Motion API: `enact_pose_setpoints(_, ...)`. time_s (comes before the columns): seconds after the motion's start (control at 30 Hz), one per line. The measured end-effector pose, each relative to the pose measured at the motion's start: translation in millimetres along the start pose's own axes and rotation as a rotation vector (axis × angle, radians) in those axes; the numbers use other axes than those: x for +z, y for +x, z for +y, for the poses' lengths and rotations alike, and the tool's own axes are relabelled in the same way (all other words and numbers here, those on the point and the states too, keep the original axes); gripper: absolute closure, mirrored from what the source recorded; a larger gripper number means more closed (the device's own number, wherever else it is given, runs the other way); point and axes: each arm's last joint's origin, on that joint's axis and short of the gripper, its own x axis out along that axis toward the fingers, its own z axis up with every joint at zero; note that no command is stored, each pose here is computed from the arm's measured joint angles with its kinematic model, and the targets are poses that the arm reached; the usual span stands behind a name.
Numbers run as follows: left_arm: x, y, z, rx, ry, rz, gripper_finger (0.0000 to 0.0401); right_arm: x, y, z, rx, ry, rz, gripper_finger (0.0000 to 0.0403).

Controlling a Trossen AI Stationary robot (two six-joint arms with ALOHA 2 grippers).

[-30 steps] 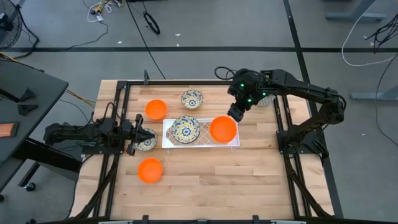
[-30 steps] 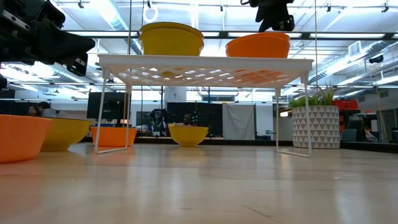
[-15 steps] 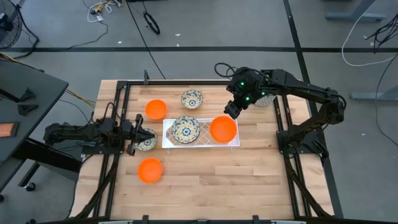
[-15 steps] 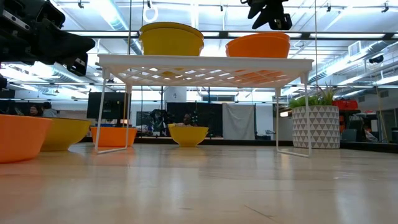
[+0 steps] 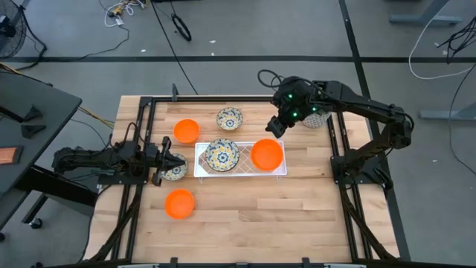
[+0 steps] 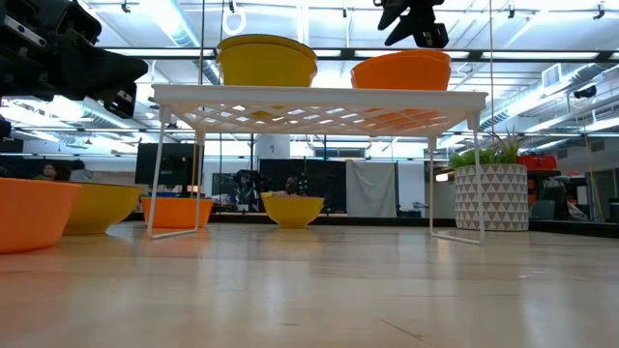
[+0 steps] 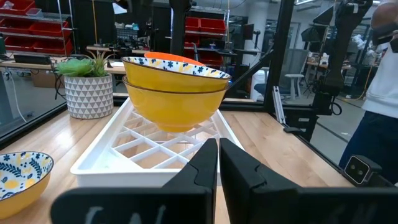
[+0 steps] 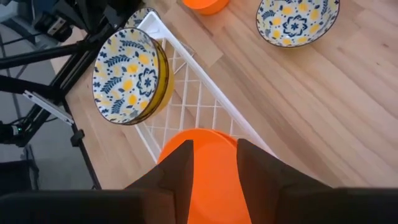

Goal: Pick & Place Mini bowls
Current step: Stack the white patterned bowl on the white patterned bowl on the shelf

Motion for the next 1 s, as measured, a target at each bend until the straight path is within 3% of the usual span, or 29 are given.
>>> enact_pose_setpoints(0.6, 0, 0, 0, 0.0, 0.0, 0.0, 0.0378, 21, 7, -18, -0.017, 0.074, -0.07, 0.0277)
enact_pose_setpoints(1.0, 0, 0, 0, -0.002, 0.0, 0.002, 0.0378, 43, 37, -34, 0.004, 0.117, -0.062, 0.0277)
